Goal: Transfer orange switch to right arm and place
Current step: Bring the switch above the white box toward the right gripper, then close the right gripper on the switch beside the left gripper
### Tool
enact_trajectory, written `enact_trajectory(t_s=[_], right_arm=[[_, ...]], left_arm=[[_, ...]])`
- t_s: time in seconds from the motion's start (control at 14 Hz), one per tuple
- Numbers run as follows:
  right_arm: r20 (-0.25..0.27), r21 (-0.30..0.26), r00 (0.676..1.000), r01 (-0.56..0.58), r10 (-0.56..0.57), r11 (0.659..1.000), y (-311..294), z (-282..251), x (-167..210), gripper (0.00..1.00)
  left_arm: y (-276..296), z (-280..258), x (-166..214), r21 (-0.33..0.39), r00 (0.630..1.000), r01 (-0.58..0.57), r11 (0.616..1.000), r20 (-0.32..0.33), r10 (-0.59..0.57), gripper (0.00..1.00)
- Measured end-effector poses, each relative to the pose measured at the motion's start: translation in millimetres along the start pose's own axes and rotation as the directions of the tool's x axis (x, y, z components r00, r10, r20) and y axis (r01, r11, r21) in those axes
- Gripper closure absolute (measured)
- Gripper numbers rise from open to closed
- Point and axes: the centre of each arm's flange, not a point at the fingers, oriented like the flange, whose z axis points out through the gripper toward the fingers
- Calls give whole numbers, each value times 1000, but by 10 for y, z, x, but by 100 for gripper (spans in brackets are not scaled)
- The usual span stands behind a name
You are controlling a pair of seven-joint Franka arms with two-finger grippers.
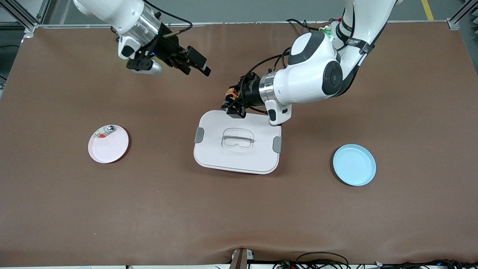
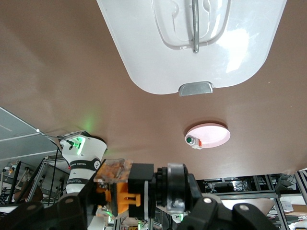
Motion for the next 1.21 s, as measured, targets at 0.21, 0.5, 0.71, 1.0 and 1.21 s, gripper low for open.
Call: enact_trajectory(t_s=[0.21, 0.5, 0.71, 1.0, 1.21], right_arm=[[-6, 12, 1000, 11, -11, 1000, -78, 264, -36, 0], [-5, 18, 1000, 26, -26, 999, -186, 427, -69, 0], [-14, 33, 999, 39, -39, 999, -265, 550, -103, 0], [-17, 32, 997, 74, -73, 997, -275, 659, -97, 0], [-18, 29, 996, 84, -83, 996, -269, 687, -75, 0]], left_arm=[[7, 1, -15, -8, 1000, -2, 1000, 2, 2, 28], [-20, 90, -99, -6, 1000, -15, 1000, 5, 15, 28], [-28, 121, -116, -4, 1000, -17, 1000, 5, 17, 28], [-8, 143, -64, -1, 1000, -10, 1000, 4, 10, 28], [2, 156, -38, 1, 1000, -6, 1000, 4, 6, 28]])
